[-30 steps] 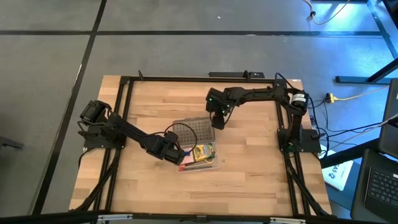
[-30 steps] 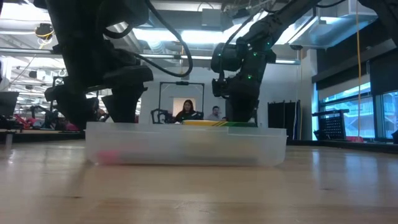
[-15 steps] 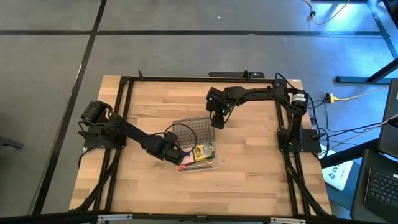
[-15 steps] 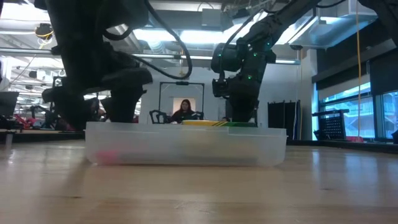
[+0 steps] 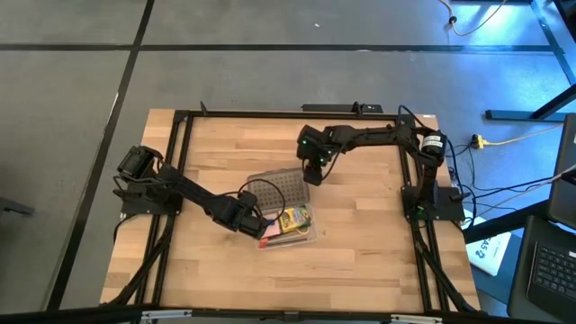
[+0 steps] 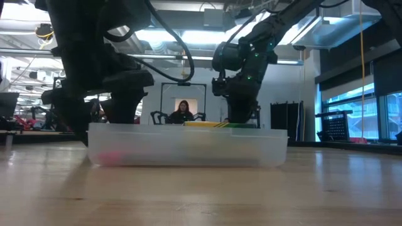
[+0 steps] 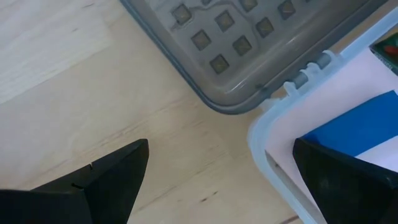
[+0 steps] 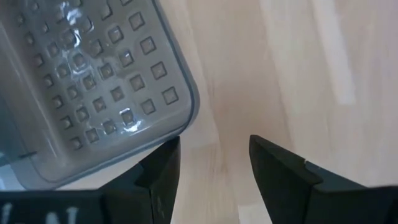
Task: Pack school essentials
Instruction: Close the black supply box
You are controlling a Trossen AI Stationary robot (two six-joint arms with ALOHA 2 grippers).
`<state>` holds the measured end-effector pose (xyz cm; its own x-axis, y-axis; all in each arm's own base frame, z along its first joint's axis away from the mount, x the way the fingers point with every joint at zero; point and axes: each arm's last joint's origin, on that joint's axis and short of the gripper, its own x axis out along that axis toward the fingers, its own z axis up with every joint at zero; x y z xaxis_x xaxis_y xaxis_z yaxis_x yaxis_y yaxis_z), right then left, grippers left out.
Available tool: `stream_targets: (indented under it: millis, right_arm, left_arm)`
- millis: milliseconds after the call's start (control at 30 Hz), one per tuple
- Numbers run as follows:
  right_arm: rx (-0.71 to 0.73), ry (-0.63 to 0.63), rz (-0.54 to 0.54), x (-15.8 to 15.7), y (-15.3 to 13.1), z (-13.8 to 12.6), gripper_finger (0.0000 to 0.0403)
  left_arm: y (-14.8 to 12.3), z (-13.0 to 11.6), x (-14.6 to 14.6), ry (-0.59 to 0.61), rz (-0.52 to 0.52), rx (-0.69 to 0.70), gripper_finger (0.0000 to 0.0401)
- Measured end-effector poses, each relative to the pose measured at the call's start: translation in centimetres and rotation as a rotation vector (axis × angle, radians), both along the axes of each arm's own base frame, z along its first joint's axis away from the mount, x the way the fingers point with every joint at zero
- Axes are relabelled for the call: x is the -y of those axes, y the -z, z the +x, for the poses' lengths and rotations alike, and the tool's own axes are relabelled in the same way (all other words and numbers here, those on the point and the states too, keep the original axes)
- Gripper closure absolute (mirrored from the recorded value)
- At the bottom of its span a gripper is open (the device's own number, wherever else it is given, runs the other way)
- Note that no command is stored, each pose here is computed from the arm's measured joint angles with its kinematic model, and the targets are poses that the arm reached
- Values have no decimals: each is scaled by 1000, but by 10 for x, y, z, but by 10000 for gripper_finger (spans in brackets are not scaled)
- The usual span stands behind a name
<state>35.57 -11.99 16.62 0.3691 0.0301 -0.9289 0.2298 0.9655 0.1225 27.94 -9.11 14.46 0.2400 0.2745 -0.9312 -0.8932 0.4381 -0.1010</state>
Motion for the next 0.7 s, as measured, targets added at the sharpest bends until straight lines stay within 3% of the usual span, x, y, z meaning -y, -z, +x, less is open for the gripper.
stream_targets:
  millis: [233, 533, 700]
  right_arm:
    - [30, -27, -21, 1, -1, 3, 210]
    - [41, 36, 1, 1, -6, 2, 210]
    - [10, 38, -42, 3, 2, 3, 210]
  left_arm:
    - [0, 0, 0, 1, 0, -3, 7]
    - [0, 0, 0, 1, 0, -4, 7]
    - [0, 0, 0, 1, 1, -4, 7]
